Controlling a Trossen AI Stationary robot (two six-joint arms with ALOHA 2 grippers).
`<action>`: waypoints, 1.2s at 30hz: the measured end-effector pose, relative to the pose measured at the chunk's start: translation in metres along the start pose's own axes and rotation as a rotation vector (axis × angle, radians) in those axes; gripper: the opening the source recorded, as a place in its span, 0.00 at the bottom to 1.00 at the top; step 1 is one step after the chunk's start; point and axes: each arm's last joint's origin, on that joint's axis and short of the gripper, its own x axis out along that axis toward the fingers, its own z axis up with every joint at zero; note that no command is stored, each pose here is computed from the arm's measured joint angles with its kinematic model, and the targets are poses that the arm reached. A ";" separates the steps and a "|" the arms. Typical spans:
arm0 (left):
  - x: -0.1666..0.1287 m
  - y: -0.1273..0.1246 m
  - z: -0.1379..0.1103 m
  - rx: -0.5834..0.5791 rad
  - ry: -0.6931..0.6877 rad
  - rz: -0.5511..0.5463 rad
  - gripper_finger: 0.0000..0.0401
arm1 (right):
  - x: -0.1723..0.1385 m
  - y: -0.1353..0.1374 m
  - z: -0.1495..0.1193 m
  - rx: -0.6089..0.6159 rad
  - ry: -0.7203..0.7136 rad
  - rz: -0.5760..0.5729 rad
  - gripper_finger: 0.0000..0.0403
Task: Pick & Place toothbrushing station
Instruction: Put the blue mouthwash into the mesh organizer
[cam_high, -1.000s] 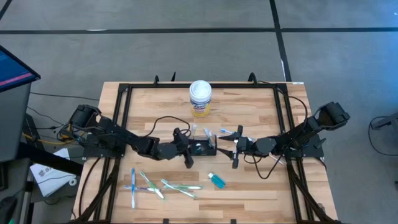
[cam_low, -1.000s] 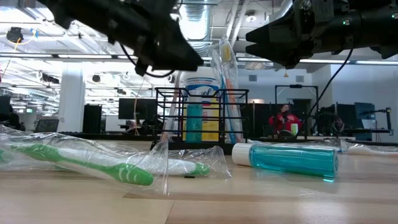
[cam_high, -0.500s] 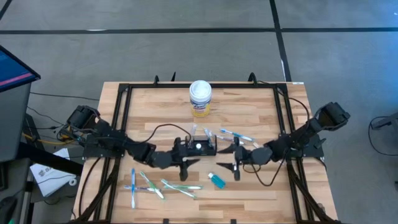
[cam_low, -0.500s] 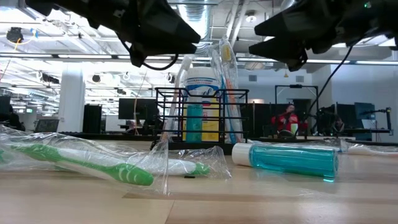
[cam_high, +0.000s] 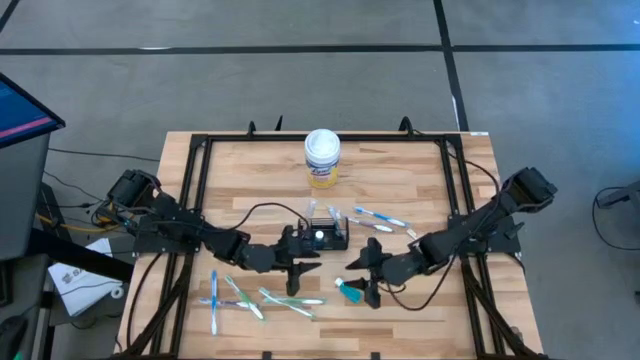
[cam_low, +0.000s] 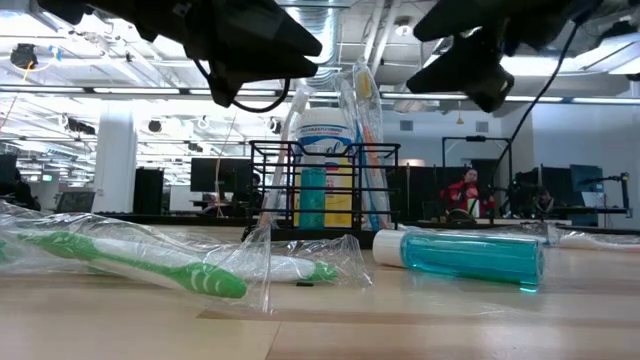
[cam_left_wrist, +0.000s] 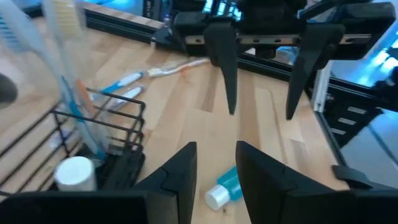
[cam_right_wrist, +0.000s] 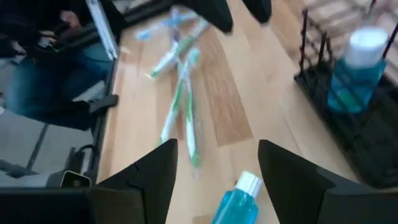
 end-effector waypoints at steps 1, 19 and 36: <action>0.000 0.000 0.000 -0.004 0.000 -0.001 0.26 | 0.004 0.001 0.000 0.007 0.024 -0.017 0.52; -0.006 -0.010 -0.003 -0.004 0.006 -0.039 0.26 | 0.085 -0.006 -0.006 -0.059 0.417 -0.276 0.40; -0.006 -0.010 -0.003 -0.007 0.004 -0.042 0.26 | 0.089 -0.012 -0.001 -0.024 0.429 -0.249 0.49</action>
